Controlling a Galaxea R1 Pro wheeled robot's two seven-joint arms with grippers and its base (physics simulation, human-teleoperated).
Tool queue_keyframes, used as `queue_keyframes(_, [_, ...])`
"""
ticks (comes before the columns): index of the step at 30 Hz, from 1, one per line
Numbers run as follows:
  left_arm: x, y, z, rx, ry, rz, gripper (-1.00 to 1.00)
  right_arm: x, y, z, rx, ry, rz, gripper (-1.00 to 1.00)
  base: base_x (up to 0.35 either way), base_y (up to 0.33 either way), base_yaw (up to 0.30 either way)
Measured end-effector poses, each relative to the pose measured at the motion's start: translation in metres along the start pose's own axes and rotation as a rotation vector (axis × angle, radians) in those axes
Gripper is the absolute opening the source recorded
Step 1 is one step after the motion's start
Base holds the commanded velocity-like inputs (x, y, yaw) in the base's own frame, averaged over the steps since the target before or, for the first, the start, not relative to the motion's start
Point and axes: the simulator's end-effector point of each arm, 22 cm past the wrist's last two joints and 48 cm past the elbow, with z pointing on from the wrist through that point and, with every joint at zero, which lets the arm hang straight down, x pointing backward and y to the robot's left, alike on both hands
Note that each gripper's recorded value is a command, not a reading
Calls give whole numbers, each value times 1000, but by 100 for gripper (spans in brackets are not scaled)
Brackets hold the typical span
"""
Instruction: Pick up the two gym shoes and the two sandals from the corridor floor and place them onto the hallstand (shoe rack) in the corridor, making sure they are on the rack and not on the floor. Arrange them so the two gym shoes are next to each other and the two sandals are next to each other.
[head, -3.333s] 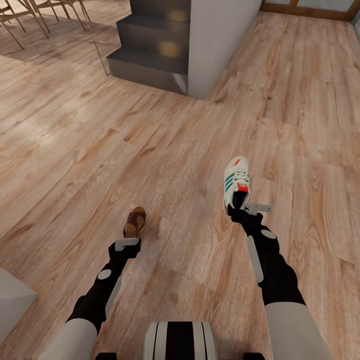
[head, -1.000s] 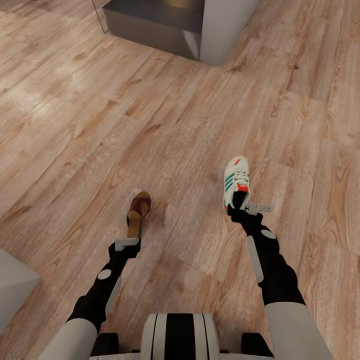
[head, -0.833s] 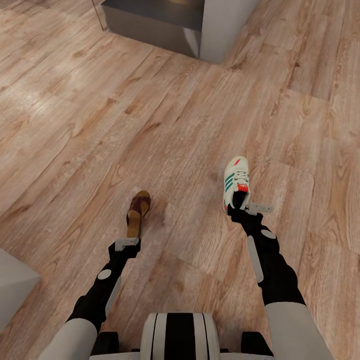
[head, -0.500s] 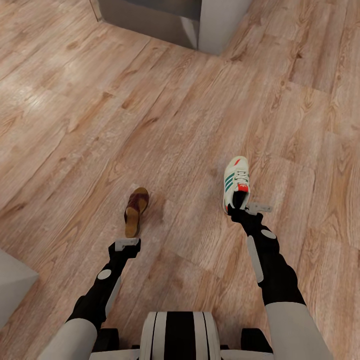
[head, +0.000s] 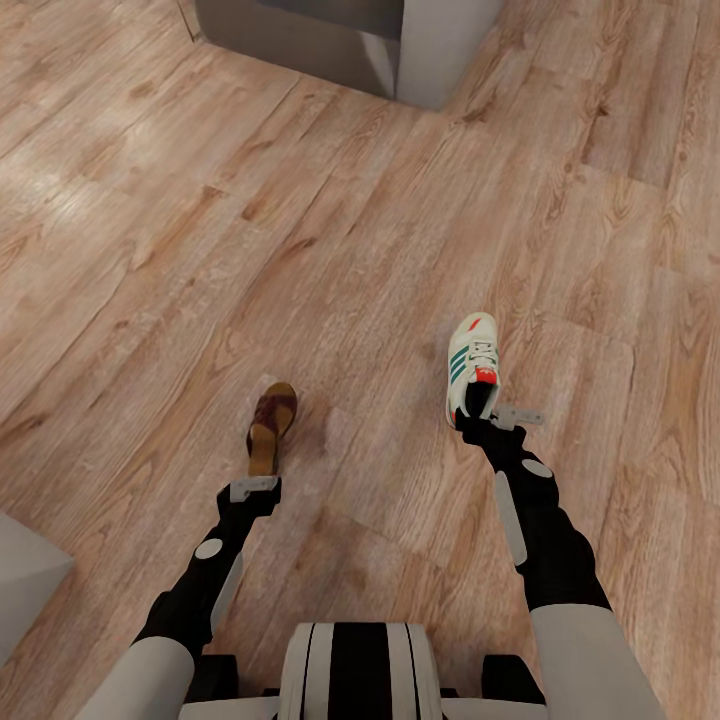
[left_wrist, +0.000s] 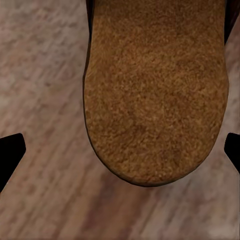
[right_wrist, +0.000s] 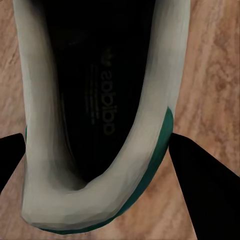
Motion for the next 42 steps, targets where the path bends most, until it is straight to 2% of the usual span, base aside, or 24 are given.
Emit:
queue_keyframes(14, [0, 0, 0, 0, 0, 0, 100, 0, 0, 0, 0, 0, 0, -100, 51, 0, 0])
queue_keyframes(15, [0, 0, 0, 0, 0, 0, -100, 0, 0, 0, 0, 0, 0, -100, 6, 0, 0])
queue_keyframes(38, [-1, 0, 0, -2, -3, -4, -100, 0, 0, 0, 0, -1, 0, -100, 0, 0, 0])
queue_keyframes(42, [-12, 0, -3, -2, -21, -2, -100, -11, 1, -5, -3, -17, 1, -100, 0, 0, 0])
